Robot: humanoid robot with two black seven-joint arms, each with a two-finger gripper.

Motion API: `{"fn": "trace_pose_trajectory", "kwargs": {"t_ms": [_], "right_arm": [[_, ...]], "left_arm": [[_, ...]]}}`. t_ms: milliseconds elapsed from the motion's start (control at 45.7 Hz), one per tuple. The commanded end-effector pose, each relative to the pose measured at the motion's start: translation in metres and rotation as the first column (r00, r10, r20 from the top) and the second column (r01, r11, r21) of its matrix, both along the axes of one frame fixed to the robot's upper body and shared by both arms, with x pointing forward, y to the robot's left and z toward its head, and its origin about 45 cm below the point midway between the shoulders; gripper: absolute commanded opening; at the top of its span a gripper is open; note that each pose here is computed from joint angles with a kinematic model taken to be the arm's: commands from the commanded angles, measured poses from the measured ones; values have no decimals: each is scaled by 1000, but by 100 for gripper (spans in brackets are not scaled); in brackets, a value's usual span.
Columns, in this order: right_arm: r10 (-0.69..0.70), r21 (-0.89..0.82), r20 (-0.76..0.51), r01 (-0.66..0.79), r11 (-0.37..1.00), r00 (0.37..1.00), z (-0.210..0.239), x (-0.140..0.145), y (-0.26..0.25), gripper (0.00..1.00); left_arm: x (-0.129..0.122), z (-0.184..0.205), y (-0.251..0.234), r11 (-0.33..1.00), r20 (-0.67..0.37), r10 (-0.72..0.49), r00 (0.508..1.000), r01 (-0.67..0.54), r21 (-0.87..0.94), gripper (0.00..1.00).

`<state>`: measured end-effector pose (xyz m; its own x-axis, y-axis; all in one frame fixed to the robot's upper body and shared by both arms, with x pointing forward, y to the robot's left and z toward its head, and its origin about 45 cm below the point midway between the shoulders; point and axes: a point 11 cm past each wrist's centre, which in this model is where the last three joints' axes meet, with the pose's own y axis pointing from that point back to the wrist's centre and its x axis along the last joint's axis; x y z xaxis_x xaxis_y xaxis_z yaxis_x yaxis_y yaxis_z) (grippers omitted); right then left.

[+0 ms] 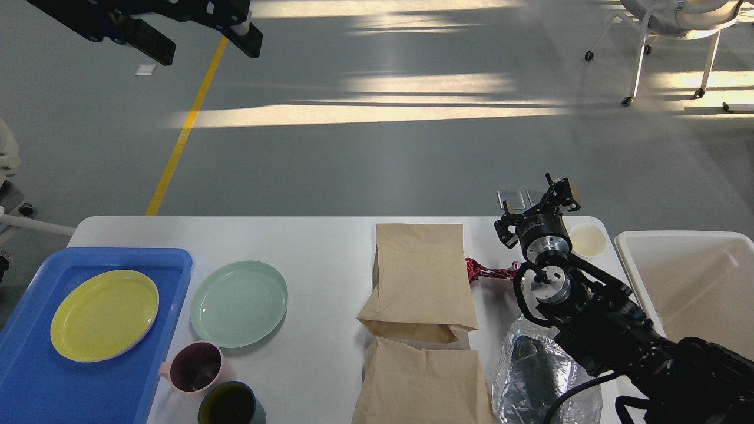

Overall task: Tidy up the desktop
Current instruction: 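Raise the left arm up and away from the table, then reach the left gripper down toward the pink cup beside the green plate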

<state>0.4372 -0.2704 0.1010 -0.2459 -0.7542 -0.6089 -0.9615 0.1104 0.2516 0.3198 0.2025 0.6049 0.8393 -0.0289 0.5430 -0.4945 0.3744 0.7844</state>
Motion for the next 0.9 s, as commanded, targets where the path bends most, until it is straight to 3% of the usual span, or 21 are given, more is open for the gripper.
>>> {"fn": "trace_pose_trajectory", "kwargs": {"t_ms": [0,175,415,875], "right_arm": [[-1,1,0,1,1000,1000,0,0,0,100],[1,1,1,-1,1000,1000,0,0,0,100],[0,0,0,0,1000,1000,0,0,0,100],[0,0,0,0,1000,1000,0,0,0,100]], "left_arm": [[-3,6,2,999,23,15,1000,-15,36,97],[1,-3,3,998,-3,24,1000,-24,49,97],[21,-60,26,996,-163,82,983,-75,49,97],[29,-196,94,969,-498,226,837,-247,24,97]]}}
